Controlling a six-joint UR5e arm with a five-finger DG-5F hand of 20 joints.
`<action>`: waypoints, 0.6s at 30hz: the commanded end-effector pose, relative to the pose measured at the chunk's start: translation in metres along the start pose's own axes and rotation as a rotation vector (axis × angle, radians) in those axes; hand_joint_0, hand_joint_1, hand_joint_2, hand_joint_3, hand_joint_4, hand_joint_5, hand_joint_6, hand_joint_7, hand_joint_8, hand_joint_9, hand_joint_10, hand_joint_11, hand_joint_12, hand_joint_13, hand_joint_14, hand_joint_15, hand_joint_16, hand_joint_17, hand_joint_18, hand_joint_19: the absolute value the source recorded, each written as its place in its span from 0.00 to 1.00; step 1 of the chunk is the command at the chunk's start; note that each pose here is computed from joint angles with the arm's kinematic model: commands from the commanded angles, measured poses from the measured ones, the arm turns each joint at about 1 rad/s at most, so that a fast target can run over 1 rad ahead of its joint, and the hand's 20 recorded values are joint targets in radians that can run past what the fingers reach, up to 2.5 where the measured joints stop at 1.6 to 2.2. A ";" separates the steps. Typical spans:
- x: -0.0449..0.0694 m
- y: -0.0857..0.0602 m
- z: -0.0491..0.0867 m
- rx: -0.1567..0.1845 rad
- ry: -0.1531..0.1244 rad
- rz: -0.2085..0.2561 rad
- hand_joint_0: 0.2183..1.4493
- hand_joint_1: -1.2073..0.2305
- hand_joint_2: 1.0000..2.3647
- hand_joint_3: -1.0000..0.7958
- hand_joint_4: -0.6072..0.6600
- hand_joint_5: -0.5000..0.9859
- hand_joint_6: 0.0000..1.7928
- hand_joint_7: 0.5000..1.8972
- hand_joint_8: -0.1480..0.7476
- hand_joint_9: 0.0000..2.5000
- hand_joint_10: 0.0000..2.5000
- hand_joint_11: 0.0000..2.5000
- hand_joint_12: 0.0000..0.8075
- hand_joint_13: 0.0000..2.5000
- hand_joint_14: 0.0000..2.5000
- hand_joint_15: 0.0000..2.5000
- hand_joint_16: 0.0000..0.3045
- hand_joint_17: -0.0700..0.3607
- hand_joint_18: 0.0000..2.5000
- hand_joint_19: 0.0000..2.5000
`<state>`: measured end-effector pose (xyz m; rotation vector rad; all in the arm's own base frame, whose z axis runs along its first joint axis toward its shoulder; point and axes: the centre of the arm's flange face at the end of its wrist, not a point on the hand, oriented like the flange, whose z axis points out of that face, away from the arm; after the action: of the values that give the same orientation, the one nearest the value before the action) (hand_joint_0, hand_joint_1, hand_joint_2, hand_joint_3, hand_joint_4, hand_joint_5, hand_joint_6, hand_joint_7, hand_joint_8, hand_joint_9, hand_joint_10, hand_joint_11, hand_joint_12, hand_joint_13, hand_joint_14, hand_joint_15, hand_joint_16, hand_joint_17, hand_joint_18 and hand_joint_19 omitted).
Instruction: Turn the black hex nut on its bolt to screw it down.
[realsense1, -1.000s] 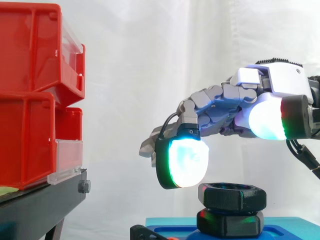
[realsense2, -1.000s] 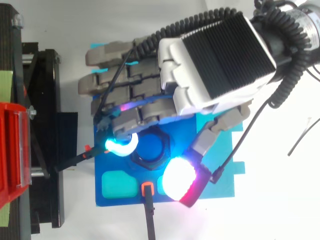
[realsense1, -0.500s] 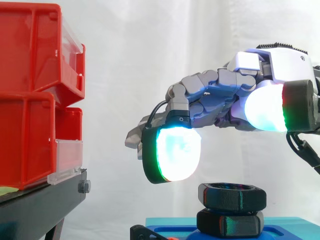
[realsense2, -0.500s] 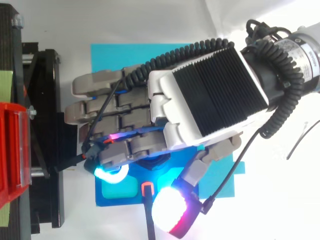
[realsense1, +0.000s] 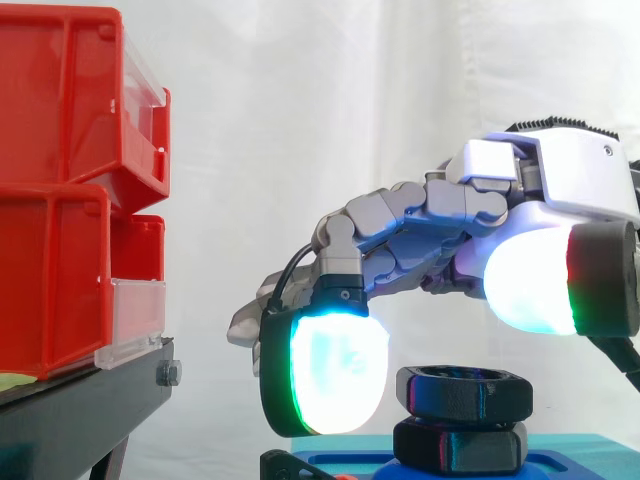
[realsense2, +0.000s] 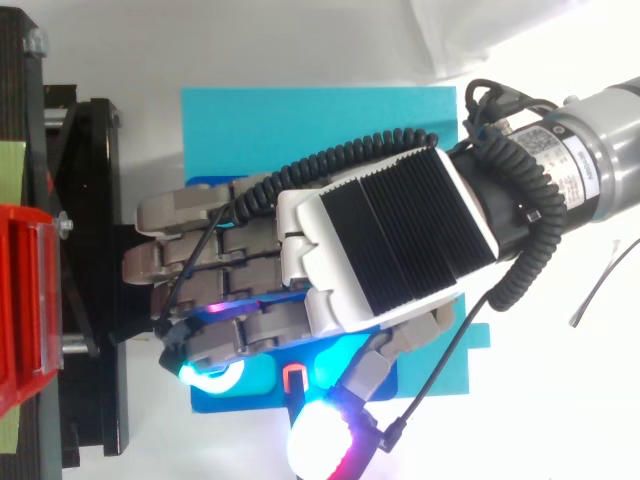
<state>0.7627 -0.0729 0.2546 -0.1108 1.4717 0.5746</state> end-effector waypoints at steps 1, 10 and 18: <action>0.002 -0.001 0.001 -0.001 -0.002 0.000 0.23 0.63 0.00 0.28 0.66 0.23 0.33 0.38 0.52 0.19 0.00 0.17 0.42 0.15 0.00 0.06 0.13 0.37 0.04 0.06; 0.004 -0.002 -0.002 -0.003 0.018 0.007 0.23 0.63 0.00 0.28 0.66 0.21 0.40 0.24 0.51 0.19 0.00 0.17 0.42 0.16 0.00 0.06 0.13 0.37 0.04 0.06; 0.002 -0.004 -0.007 -0.026 0.029 0.006 0.23 0.63 0.00 0.28 0.67 0.21 0.42 0.20 0.51 0.20 0.00 0.17 0.42 0.16 0.00 0.06 0.13 0.37 0.04 0.06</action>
<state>0.7593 -0.0780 0.2500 -0.1252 1.4934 0.5913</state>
